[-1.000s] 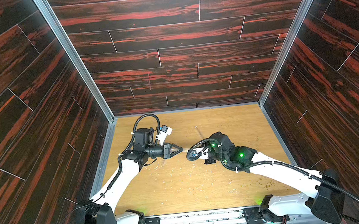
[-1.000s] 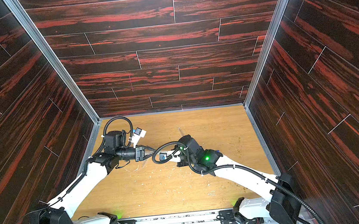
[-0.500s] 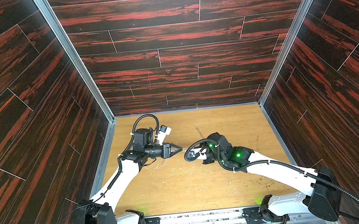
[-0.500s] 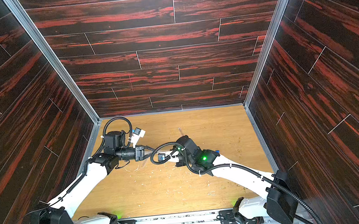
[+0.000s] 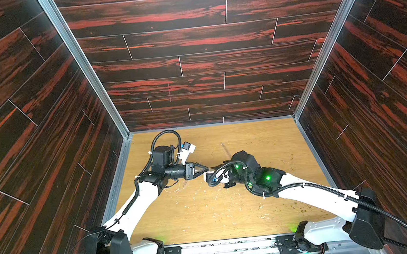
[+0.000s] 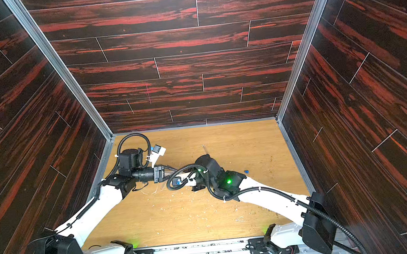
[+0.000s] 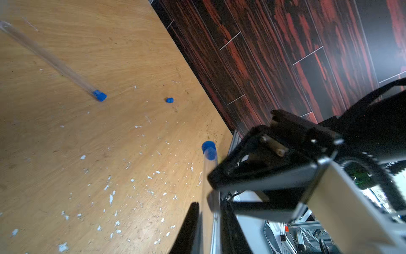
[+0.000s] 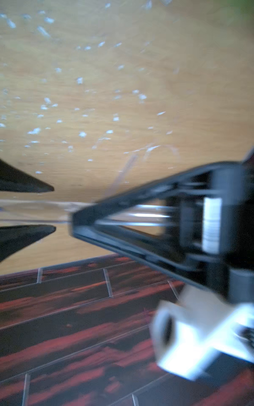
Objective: Insert stoppers into test tubes
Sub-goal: Insert the stopper into the test tube.
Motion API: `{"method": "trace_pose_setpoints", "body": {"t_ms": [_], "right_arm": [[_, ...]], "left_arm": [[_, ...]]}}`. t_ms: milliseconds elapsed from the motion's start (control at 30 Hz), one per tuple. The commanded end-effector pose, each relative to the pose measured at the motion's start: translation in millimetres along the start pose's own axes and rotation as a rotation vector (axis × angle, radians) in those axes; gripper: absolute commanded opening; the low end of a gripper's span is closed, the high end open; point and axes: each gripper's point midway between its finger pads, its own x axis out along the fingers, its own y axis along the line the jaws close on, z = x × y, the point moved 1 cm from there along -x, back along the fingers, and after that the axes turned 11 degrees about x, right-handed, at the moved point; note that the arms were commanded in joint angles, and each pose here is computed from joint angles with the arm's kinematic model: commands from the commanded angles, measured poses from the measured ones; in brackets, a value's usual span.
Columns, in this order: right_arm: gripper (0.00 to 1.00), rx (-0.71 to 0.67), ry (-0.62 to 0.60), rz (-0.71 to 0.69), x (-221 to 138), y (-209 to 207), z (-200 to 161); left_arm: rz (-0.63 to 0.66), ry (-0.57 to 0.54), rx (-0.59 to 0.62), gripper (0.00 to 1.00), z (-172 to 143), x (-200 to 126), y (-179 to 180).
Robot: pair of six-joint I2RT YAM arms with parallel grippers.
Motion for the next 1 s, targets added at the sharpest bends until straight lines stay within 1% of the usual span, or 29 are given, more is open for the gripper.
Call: {"method": "trace_pose_setpoints", "body": {"t_ms": [0, 100, 233, 400, 533, 633, 767, 867, 967], "right_arm": [[0.31, 0.005, -0.046, 0.024, 4, 0, 12], [0.37, 0.022, -0.040, 0.031, 0, 1, 12], [0.40, 0.074, -0.056, 0.038, -14, -3, 16], [0.41, 0.218, -0.114, 0.039, -40, -14, 25], [0.41, 0.343, -0.162, 0.008, -58, -26, 28], [0.40, 0.456, -0.189, -0.027, -69, -39, 23], [0.39, 0.658, -0.261, -0.075, -84, -63, 13], [0.38, 0.802, -0.304, -0.096, -89, -79, 6], [0.36, 0.955, -0.322, -0.079, -89, -90, -3]], "left_arm": [[-0.023, -0.021, 0.037, 0.13, 6, -4, -10], [-0.019, -0.027, 0.039, 0.13, 7, -6, -9], [-0.007, -0.043, 0.039, 0.13, 11, -10, -8], [0.033, -0.097, 0.023, 0.13, 22, -22, 0], [0.062, -0.147, 0.011, 0.13, 31, -32, 6], [0.077, -0.180, 0.005, 0.13, 37, -38, 7], [0.085, -0.217, -0.003, 0.13, 45, -45, 7], [0.083, -0.238, -0.006, 0.13, 50, -48, 5], [0.075, -0.261, -0.001, 0.12, 56, -51, 1]]}}
